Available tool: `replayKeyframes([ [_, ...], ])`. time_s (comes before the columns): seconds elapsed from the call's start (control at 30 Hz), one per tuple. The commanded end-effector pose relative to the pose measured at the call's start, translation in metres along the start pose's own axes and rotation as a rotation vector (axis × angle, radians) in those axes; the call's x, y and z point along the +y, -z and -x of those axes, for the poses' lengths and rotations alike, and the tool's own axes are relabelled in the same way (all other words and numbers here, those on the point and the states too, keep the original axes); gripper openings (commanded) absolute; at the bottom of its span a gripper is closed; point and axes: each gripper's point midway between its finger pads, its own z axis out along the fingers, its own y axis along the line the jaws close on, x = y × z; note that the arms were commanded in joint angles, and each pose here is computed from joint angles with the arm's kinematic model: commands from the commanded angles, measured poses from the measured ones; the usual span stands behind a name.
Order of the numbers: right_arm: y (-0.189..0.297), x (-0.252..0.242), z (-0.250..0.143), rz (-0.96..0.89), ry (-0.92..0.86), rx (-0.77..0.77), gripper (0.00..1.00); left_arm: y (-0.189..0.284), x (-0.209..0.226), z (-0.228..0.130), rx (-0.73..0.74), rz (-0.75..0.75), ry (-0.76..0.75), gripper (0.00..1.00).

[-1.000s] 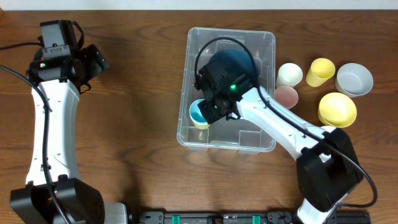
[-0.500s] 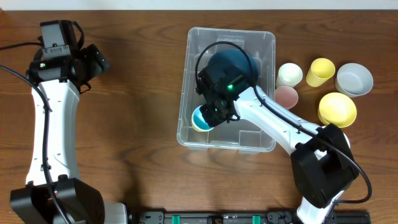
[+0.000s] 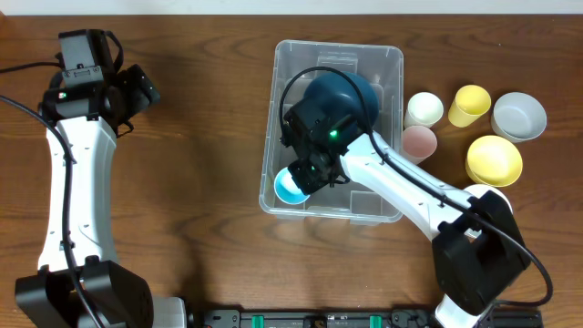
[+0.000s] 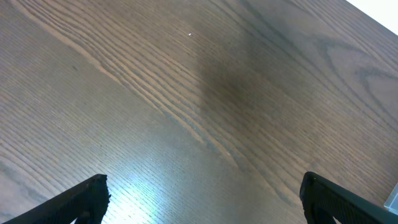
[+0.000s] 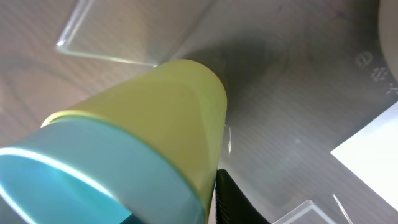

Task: Pack container
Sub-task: 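Lower light blue cup into the yellow cup and open right gripper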

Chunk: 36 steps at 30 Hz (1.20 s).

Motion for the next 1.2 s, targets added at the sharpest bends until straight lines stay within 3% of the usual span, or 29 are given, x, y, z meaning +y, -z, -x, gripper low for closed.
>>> replayKeyframes([
  [0.0,0.009,0.008,-0.001,0.017,0.011,-0.012,0.19,0.005,0.003,0.005,-0.018,0.008,0.003,0.98],
  [0.4,0.009,0.010,-0.005,0.032,0.009,0.007,0.10,0.005,0.003,0.005,-0.018,0.008,0.003,0.98],
  [0.6,0.009,0.013,-0.006,0.048,0.009,0.010,0.11,0.005,0.003,0.005,-0.018,0.008,0.003,0.98],
  [0.67,0.009,0.013,-0.007,0.048,0.009,0.012,0.17,0.005,0.003,0.005,-0.018,0.008,0.003,0.98],
  [0.73,0.009,0.013,-0.007,0.047,0.008,0.015,0.39,0.005,0.003,0.005,-0.018,0.008,0.003,0.98],
  [0.83,0.009,0.013,-0.007,0.047,0.010,0.013,0.54,0.005,0.003,0.005,-0.018,0.008,0.003,0.98],
  [1.17,0.033,0.006,0.021,0.040,0.013,-0.104,0.63,0.005,0.003,0.005,-0.018,0.008,0.003,0.98],
])
